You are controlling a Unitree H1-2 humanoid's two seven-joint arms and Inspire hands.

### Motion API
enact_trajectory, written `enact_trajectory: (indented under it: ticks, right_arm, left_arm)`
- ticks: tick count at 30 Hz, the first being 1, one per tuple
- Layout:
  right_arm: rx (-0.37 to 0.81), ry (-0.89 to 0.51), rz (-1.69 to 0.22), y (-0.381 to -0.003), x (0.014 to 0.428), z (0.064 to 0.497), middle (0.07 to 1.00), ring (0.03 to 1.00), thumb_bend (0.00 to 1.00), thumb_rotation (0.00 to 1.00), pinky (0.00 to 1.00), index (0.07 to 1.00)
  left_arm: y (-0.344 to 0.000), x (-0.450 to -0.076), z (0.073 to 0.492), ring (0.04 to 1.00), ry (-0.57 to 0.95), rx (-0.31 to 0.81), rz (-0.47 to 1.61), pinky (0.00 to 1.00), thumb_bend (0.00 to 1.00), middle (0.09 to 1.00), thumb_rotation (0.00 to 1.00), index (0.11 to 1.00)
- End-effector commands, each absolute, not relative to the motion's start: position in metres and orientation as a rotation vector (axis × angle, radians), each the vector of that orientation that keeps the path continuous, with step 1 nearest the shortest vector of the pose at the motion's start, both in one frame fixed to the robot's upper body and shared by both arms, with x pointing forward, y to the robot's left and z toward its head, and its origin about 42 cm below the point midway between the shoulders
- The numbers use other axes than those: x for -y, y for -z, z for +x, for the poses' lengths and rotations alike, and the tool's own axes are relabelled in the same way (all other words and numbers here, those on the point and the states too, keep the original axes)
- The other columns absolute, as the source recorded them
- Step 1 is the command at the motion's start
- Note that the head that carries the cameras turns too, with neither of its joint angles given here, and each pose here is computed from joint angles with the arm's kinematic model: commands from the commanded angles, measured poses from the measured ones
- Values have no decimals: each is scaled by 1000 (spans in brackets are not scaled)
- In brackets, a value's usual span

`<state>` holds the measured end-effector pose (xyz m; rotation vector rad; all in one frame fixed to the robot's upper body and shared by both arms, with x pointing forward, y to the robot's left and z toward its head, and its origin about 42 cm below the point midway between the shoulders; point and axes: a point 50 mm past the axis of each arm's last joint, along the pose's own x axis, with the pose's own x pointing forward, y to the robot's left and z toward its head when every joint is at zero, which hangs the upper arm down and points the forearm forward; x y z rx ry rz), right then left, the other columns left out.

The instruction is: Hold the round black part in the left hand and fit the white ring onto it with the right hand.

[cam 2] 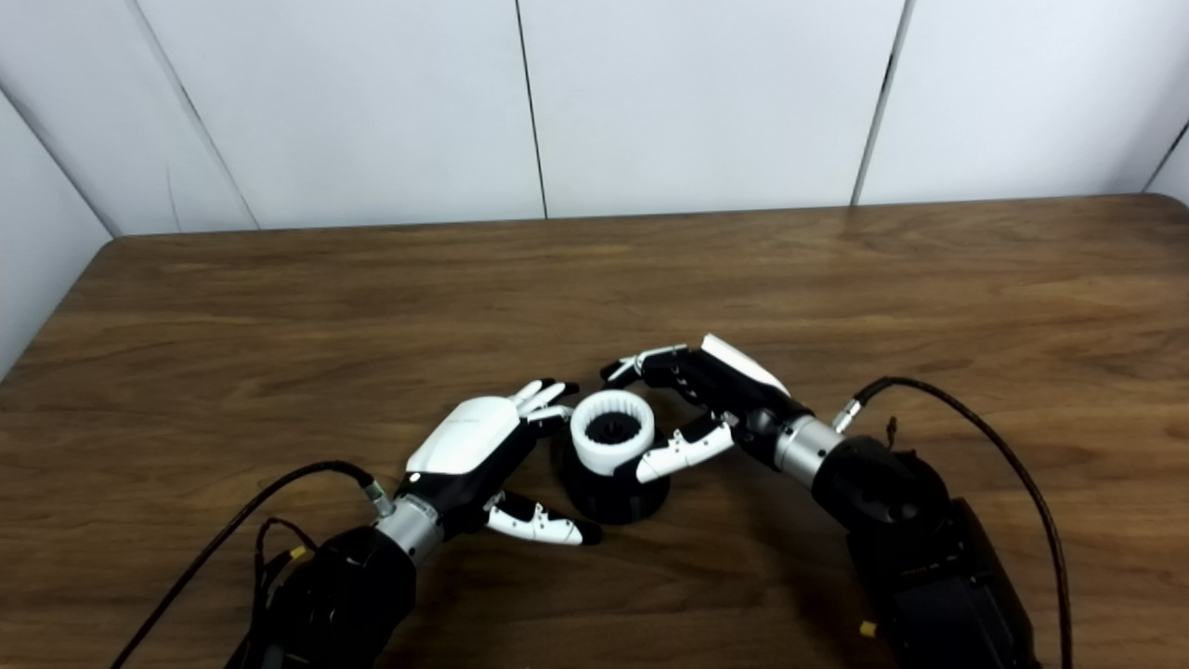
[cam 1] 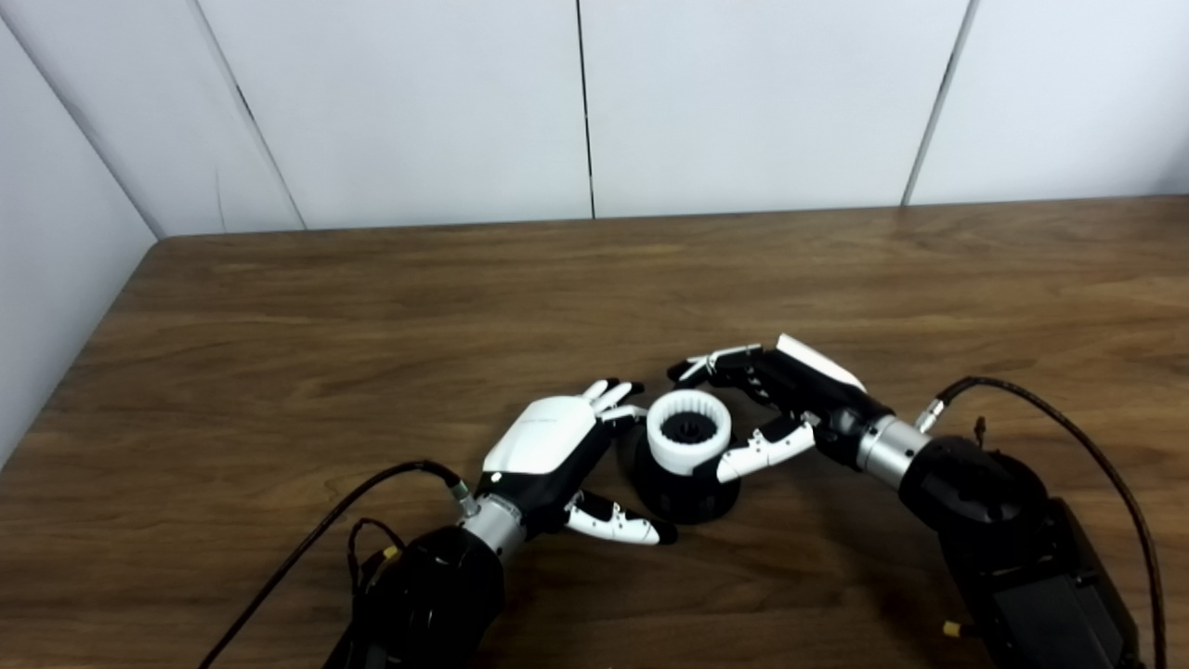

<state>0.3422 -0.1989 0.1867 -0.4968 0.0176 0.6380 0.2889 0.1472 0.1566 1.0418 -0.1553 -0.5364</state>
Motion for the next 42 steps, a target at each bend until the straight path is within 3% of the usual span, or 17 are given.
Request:
enact_trajectory:
  ticks: [1, 6, 16, 20, 21, 22, 24, 35, 42]
  right_arm:
    - [70, -615, -493, -206, 196, 350, 832, 901, 523, 158, 941, 492]
    - [102, -617, -554, -208, 194, 349, 826, 875, 523, 159, 876, 492]
    - [137, -623, -626, -199, 189, 344, 820, 868, 523, 157, 867, 492]
    - [154, -631, -672, -196, 189, 343, 821, 848, 522, 158, 807, 495]
    - [149, -635, -688, -196, 189, 343, 822, 843, 733, 225, 783, 587]
    - [140, -640, -703, -197, 188, 342, 830, 847, 858, 286, 780, 649]
    - [123, -654, -727, -197, 187, 342, 846, 865, 966, 344, 797, 717]
    - [79, -708, -722, -192, 184, 343, 911, 926, 1000, 402, 871, 876]
    - [97, -705, -684, -193, 186, 347, 942, 946, 1000, 516, 906, 937]
  left_arm:
    - [-160, -149, 291, 1000, 546, 165, 1049, 931, 924, 977, 451, 779]
    - [-160, -148, 292, 1000, 541, 175, 1051, 917, 921, 974, 465, 776]
    - [-161, -149, 293, 1000, 541, 166, 1049, 911, 915, 977, 464, 782]
    - [-161, -148, 294, 1000, 537, 172, 1049, 902, 925, 974, 472, 776]
    - [-161, -148, 294, 1000, 537, 172, 1050, 907, 927, 974, 474, 777]
    - [-161, -148, 294, 1000, 537, 171, 1051, 910, 928, 974, 476, 777]
    - [-162, -148, 294, 1000, 537, 170, 1053, 914, 926, 974, 472, 780]
    - [-161, -149, 294, 1000, 537, 157, 1044, 912, 918, 971, 473, 788]
    - [-161, -149, 295, 1000, 534, 154, 1042, 901, 916, 967, 474, 797]
